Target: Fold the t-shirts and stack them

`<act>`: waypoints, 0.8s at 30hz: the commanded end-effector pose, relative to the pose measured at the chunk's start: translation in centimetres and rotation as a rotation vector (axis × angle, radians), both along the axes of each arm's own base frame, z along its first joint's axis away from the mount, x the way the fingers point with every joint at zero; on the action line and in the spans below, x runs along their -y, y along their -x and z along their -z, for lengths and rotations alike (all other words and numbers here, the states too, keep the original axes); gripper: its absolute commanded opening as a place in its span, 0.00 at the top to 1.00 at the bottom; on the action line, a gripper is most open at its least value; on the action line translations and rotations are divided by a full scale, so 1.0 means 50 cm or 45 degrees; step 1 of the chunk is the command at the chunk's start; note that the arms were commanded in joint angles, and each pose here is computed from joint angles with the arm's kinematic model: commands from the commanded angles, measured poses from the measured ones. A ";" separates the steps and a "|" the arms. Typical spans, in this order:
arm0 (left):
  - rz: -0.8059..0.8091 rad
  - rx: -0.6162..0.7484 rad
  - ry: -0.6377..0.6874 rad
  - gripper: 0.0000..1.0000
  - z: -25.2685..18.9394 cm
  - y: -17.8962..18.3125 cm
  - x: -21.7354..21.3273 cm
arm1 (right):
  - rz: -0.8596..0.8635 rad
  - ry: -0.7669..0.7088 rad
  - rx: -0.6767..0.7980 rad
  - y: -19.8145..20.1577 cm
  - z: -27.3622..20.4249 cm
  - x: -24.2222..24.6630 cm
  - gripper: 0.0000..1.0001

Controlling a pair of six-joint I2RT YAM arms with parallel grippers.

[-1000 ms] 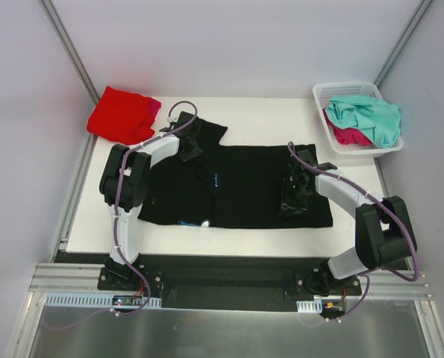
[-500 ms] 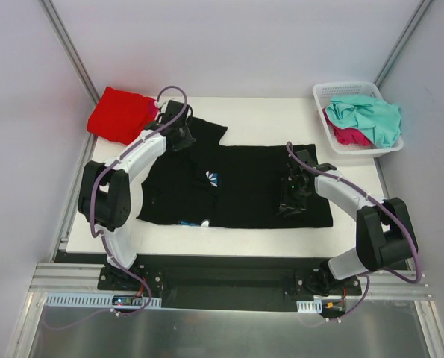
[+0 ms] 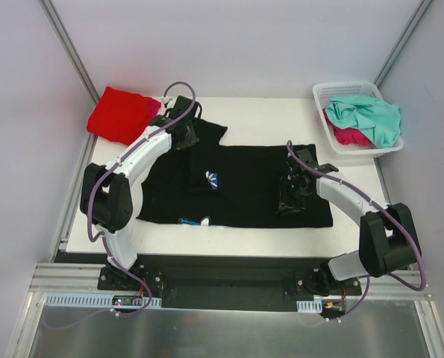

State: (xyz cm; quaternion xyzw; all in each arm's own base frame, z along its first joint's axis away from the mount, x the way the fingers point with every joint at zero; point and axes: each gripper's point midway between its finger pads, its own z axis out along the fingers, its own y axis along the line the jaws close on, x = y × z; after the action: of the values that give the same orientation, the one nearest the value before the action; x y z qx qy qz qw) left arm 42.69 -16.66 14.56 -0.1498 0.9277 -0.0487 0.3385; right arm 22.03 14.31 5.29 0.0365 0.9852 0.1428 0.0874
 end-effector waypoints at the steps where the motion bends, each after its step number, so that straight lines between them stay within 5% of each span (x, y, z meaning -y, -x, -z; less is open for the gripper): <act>1: -0.006 0.096 -0.041 1.00 -0.085 -0.001 -0.006 | -0.014 -0.041 0.051 0.005 -0.027 -0.007 0.68; 24: 0.000 -0.058 -0.109 1.00 0.041 -0.038 0.043 | -0.068 -0.046 0.067 0.029 -0.040 -0.001 0.68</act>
State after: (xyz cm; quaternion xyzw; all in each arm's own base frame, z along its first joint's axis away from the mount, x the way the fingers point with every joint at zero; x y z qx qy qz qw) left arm 44.05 -18.62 12.18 -0.1304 0.9397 -0.0155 0.3156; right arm 21.07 14.10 5.99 0.0237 0.9833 0.1514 0.0981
